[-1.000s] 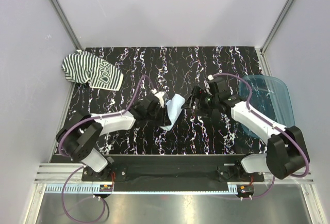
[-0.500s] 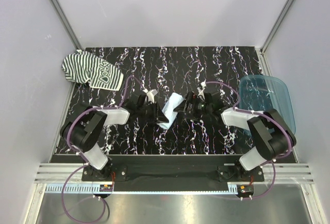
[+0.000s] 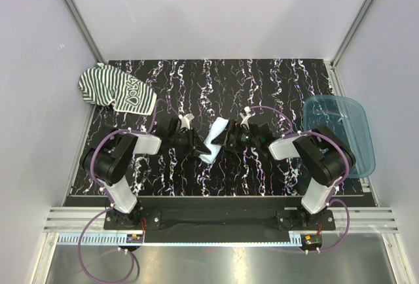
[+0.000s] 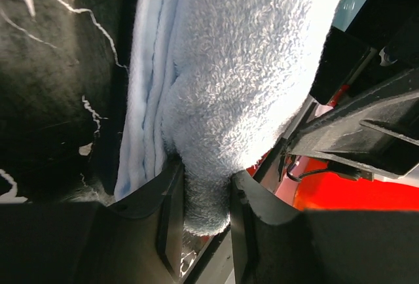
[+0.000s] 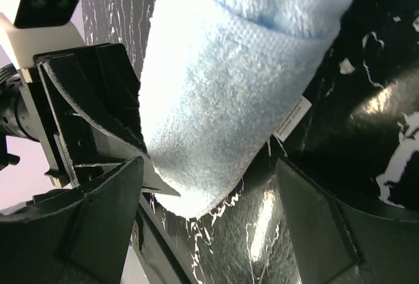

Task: Roll the towels
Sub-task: Roll the towel, then place the rolled towel into the container

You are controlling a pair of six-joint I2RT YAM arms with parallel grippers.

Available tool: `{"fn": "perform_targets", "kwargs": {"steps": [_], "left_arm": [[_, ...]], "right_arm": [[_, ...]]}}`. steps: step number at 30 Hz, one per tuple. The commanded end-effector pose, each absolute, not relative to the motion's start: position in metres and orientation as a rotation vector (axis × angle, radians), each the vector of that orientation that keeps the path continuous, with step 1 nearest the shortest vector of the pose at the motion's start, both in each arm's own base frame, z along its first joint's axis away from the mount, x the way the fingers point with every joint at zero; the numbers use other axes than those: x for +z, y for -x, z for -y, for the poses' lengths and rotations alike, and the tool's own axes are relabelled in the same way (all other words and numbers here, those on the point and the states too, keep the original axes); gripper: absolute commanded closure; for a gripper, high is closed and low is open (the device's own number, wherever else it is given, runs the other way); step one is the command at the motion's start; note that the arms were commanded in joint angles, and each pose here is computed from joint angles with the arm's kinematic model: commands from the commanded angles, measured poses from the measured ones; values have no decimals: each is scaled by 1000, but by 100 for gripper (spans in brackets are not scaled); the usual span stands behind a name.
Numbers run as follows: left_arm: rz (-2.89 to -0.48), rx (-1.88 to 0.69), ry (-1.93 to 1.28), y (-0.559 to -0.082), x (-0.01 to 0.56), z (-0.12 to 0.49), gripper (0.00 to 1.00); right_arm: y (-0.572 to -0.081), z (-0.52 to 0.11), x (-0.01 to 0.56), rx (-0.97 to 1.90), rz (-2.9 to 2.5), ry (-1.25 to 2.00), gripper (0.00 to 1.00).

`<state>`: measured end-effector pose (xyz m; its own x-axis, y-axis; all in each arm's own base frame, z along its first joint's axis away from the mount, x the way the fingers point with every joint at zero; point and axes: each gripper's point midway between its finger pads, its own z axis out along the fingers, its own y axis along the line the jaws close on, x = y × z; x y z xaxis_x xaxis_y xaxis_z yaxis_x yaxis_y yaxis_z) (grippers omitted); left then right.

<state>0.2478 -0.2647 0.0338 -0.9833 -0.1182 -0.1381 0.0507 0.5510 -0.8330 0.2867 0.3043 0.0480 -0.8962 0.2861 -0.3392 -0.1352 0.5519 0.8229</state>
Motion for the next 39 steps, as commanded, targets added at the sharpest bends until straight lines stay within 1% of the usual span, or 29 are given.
{"fn": "perform_targets", "kwargs": {"steps": [1,5,11,16,20,27,30,31,32,33,34,35,37,38,39], "left_arm": [[-2921,-1052,328,-211,-39,215,81],[-2932,-1051,365,-213,-43,211,81],[-2915,-1140,472,-218,-41,209,80],[-2888,-1212,532,-224,-38,210,79],[-2887,-1242,559,-224,-38,210,79],[-2881,-1285,594,-223,-39,210,79],[-2873,-1303,598,-224,-37,211,79],[-2873,-1306,600,-224,-37,211,79],[-2869,-1309,593,-225,-36,212,78],[-2871,-1306,596,-224,-37,211,78],[-2866,-1305,593,-225,-36,211,78],[-2864,-1303,590,-225,-36,211,76],[-2851,-1293,577,-227,-35,210,74],[-2847,-1283,574,-228,-35,210,71],[-2836,-1287,567,-229,-33,210,68]], "right_arm": [[-301,-312,56,1284,-2247,-73,12],[-307,-314,57,1274,-2225,-57,12],[-307,-318,53,1286,-2190,-38,13],[-304,-334,50,1322,-2159,9,20],[-304,-343,44,1343,-2140,10,20],[-315,-342,43,1299,-2103,-12,21],[-318,-345,41,1312,-2099,-14,34],[-319,-347,41,1319,-2097,-15,40],[-318,-348,38,1323,-2101,-17,53],[-320,-349,40,1331,-2089,-26,60],[-320,-351,40,1335,-2087,-23,65],[-319,-352,41,1337,-2085,-22,75],[-319,-354,42,1343,-2082,-25,87],[-319,-355,44,1343,-2078,-27,94],[-320,-355,45,1345,-2076,-32,97]]}}
